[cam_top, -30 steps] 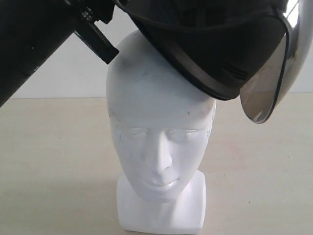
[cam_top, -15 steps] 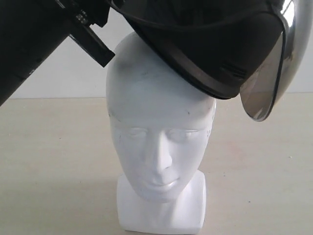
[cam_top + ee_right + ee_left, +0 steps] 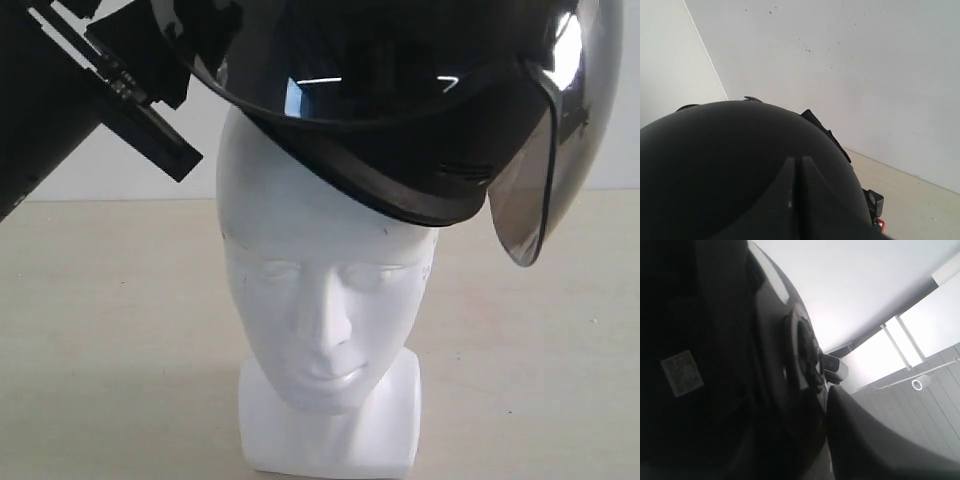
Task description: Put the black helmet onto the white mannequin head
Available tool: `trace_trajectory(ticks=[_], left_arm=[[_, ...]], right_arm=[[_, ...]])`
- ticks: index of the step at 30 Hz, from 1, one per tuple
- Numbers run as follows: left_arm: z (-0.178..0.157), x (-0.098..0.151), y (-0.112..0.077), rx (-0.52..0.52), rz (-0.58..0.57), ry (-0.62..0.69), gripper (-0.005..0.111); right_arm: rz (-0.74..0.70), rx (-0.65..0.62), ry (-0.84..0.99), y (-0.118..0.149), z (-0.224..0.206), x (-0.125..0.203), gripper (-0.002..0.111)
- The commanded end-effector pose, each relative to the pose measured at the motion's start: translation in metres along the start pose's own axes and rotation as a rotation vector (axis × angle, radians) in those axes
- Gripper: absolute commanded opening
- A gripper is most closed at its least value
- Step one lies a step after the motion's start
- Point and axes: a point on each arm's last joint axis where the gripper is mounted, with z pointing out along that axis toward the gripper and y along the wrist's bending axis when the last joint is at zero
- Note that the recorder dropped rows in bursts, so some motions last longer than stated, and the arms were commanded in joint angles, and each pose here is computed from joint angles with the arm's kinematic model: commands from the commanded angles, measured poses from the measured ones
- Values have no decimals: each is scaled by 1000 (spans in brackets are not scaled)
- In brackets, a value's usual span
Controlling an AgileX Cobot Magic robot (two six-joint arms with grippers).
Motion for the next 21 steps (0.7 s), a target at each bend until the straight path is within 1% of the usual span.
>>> trace_trajectory(ticks=[1,6,12,16,21], left_arm=[[-8,-7,-17,105,54,-74,4],[-14,-5,-12,79,55,-69,4],[-19,-4,-7,55,75,-68,4],[-24,-5,-2,30,63,-93,4],[-28,-4,2,11,62,-92,4]], right_arm=[[18,-46,104,6,16,19,0],[54,-34,138,-1,27,34,0],[59,-32,145,-3,30,35,0],[61,-36,152,-4,31,36,0],[65,-36,158,-5,33,37,0]])
